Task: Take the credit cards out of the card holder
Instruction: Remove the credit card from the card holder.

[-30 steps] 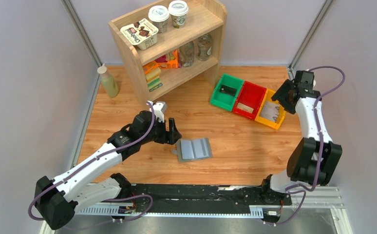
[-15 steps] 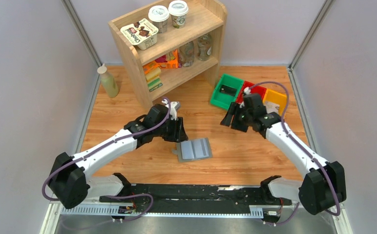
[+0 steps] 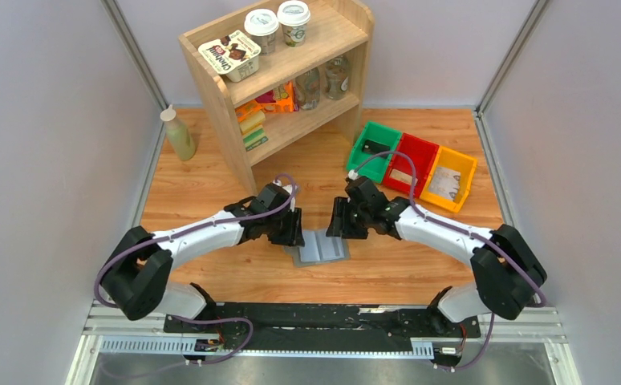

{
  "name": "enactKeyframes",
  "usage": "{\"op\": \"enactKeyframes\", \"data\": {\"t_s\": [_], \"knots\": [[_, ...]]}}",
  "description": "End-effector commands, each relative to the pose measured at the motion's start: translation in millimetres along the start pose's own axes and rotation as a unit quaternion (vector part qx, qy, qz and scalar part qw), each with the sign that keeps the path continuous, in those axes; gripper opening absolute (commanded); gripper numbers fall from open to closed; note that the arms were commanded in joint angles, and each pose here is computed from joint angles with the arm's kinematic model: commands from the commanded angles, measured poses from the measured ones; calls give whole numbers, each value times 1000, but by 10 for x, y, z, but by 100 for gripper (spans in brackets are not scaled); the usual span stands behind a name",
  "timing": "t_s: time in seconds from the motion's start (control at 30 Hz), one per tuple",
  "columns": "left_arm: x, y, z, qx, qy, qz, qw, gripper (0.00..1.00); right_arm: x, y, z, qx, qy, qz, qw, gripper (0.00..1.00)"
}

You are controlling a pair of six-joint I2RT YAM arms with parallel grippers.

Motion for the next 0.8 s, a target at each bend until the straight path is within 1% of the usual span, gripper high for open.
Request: {"op": "enactKeyframes", "data": {"t_s": [0.0, 0.1, 0.13, 0.2, 0.27, 0.33, 0.4, 0.43, 0.77], "knots": [[-151, 96, 121, 18, 10, -19, 1000, 43, -133, 102, -43, 12, -19, -1, 1000, 54], [-220, 151, 230, 27, 26, -29, 999, 42, -215, 89, 2, 25, -13, 14, 1000, 57], [-226, 162, 234, 28, 25, -30, 999, 37, -243, 68, 21, 28, -11, 22, 999, 58], [-250, 181, 274, 31, 30, -33, 999, 36, -293, 45, 47, 35, -8, 35, 999, 59], [-261, 194, 311, 34, 34, -34, 998, 31, -325, 43, 66, 42, -6, 43, 998, 59], [-262, 194, 321, 36, 35, -33, 998, 30, -350, 63, 103, 48, 1, 42, 998, 59], [-263, 195, 324, 37, 35, -33, 998, 28, -358, 99, 123, 50, 5, 35, 998, 58], [-261, 194, 328, 37, 35, -32, 998, 25, -354, 125, 131, 52, 6, 32, 998, 56], [-260, 180, 343, 39, 32, -25, 998, 24, -349, 325, 210, 54, 28, -15, 998, 49]]}}
Point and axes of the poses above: each gripper's point midway between its finger pads, its own x axis back along the fingers, its own y axis along the line the jaws close on, z = x × y, the point moved 4 cm from there along x, back along the fingers, and after that the axes turned 12 degrees about -x, right-handed, at the moved point
